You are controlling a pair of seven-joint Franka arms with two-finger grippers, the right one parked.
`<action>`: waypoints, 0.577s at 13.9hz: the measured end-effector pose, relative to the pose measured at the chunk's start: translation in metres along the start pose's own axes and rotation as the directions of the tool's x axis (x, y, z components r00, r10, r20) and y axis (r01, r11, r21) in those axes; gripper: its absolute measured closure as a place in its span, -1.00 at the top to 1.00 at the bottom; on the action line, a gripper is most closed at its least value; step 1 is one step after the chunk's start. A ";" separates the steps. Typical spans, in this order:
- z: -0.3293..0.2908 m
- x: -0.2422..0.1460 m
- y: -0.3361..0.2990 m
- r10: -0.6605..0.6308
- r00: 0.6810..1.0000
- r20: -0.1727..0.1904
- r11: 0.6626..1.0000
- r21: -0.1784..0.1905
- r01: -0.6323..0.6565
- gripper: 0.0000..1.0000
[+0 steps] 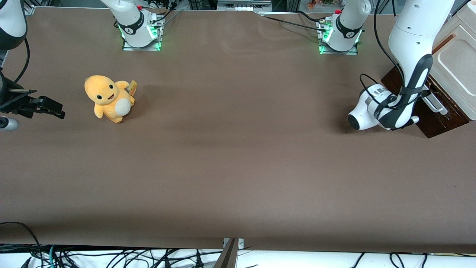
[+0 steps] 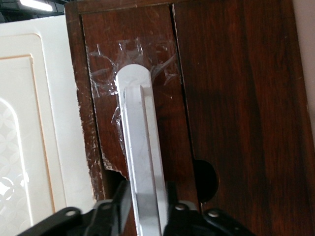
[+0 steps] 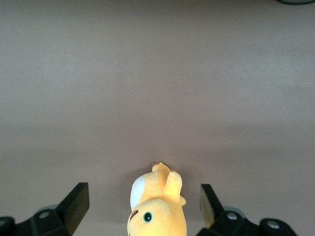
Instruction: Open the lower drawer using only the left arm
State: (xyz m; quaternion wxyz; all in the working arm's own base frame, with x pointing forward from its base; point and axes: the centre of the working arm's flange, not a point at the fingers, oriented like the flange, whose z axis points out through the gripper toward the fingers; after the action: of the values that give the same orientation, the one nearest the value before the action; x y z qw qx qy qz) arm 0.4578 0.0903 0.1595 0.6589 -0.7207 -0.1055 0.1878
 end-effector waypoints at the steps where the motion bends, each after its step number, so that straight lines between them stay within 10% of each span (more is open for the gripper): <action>1: -0.001 0.000 0.000 -0.001 1.000 -0.003 1.000 0.000 0.001 -0.31; 8: -0.003 -0.001 0.000 -0.037 0.999 -0.004 0.999 0.002 0.037 -0.62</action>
State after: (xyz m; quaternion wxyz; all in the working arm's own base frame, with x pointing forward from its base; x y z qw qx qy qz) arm 0.4582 0.0874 0.1598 0.6631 -0.7184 -0.1174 0.1743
